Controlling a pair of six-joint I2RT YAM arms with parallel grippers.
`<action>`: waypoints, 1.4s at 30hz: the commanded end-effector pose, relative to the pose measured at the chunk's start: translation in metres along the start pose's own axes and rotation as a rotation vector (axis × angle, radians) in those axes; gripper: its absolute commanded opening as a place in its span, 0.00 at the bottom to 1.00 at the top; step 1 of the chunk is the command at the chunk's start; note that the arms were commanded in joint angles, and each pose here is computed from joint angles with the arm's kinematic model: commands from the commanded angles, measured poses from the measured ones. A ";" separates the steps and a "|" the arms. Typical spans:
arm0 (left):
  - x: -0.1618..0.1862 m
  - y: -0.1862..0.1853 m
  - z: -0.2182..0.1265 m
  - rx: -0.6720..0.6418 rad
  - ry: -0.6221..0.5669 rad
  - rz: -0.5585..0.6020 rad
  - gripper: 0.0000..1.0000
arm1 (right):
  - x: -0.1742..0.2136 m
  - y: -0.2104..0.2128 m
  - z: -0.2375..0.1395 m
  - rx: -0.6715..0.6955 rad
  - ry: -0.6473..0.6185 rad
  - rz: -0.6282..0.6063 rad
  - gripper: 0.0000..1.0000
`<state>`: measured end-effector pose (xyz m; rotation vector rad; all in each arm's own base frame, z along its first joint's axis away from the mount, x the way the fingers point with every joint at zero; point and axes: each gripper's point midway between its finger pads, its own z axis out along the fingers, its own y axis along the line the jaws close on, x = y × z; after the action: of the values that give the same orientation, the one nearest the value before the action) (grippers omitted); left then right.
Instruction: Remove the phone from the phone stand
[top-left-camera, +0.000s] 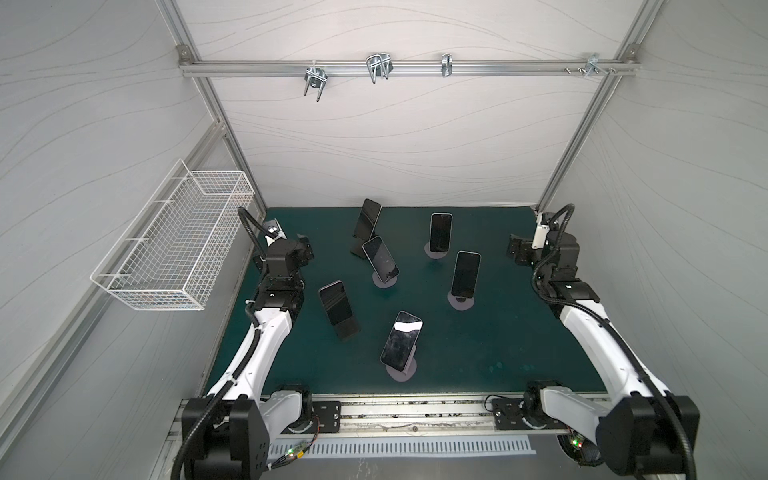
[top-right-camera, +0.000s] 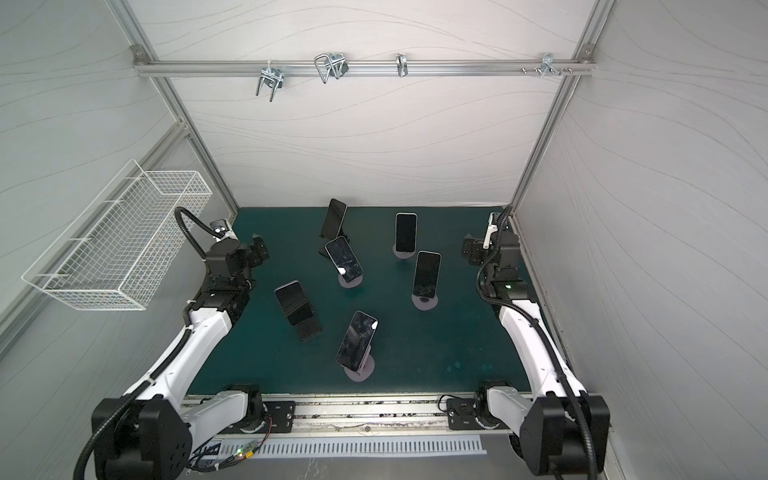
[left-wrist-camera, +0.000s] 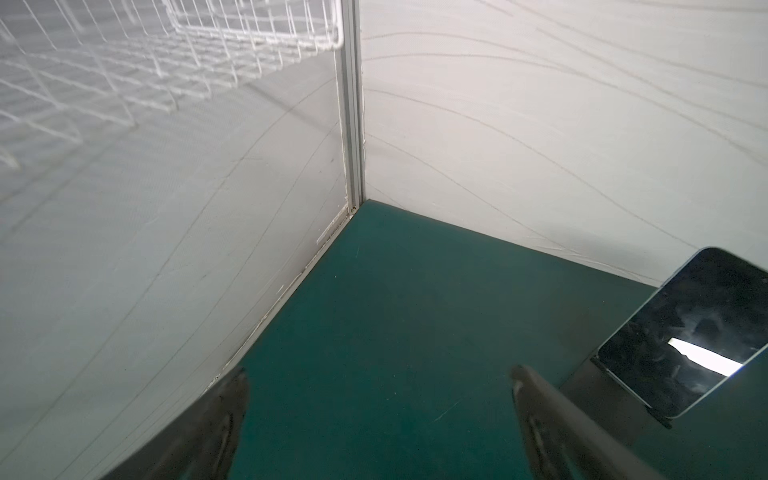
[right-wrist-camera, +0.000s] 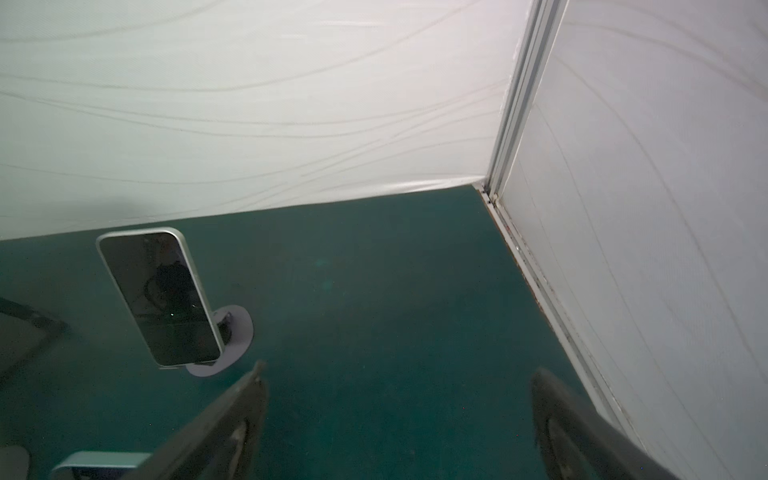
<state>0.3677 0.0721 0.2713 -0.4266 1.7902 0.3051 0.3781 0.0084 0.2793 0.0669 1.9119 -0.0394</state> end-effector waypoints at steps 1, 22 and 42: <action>-0.022 -0.006 -0.023 0.058 0.007 0.003 0.98 | -0.016 0.005 -0.024 -0.046 0.040 0.023 0.99; -0.012 -0.092 -0.189 0.716 0.156 0.221 0.88 | -0.013 0.094 -0.102 -0.328 0.324 0.086 0.83; 0.011 -0.127 -0.230 0.997 0.135 0.401 0.91 | -0.004 0.127 -0.140 -0.261 0.426 -0.099 0.99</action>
<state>0.2185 -0.1252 0.2980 0.5673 2.0208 -0.3155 0.2666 0.1612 0.3302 -0.2554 2.3047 0.2400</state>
